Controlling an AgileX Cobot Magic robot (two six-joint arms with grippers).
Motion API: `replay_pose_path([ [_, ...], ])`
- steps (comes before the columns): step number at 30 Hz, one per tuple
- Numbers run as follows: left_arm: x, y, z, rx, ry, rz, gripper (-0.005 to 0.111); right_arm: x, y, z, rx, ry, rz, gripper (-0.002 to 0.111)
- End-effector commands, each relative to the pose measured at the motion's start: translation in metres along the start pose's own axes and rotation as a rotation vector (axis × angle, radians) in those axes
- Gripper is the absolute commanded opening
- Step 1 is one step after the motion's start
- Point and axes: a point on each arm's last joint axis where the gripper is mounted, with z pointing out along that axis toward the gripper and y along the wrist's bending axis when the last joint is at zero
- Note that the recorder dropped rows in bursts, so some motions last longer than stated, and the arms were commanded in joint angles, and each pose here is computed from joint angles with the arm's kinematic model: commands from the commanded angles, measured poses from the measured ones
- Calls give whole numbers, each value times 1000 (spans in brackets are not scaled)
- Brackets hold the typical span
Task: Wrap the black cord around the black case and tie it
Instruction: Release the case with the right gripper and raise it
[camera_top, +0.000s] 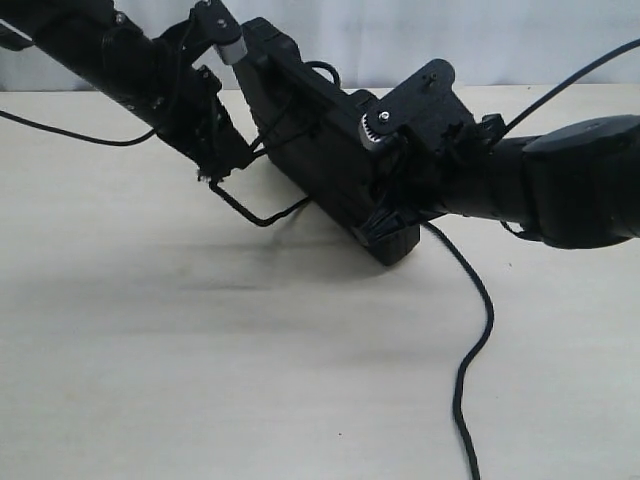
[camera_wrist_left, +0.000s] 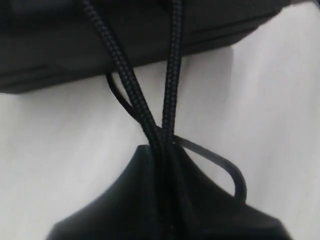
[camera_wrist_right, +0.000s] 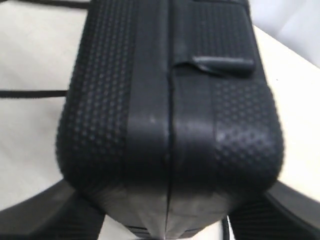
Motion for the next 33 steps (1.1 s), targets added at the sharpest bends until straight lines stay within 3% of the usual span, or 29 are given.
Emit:
replay_pose_path([
  [1, -10, 6, -5, -53, -66, -28, 0, 10, 11, 1, -91, 17, -34, 5],
  [4, -12, 6, -5, -51, -87, -46, 0, 12, 12, 1, -99, 20, -36, 5],
  [6, -14, 6, -5, -50, -106, -63, 0, 12, 13, 1, -110, 17, -41, 12],
  [13, -14, 6, -5, -54, -107, -63, 0, 9, 11, -2, -98, 6, -32, 68],
  [17, -15, 7, -5, -68, -113, -64, 0, 1, 9, -12, -88, -32, -31, 86],
  [21, -15, 8, -5, -72, -115, -64, 0, -11, 4, -32, -71, -103, -15, 91],
  [29, -14, 8, -5, -73, -110, -59, 0, -40, -2, -90, -102, -297, 194, 90],
  [33, -14, 7, -5, -68, -108, -59, 0, -61, -17, -104, -165, -373, 404, 76],
])
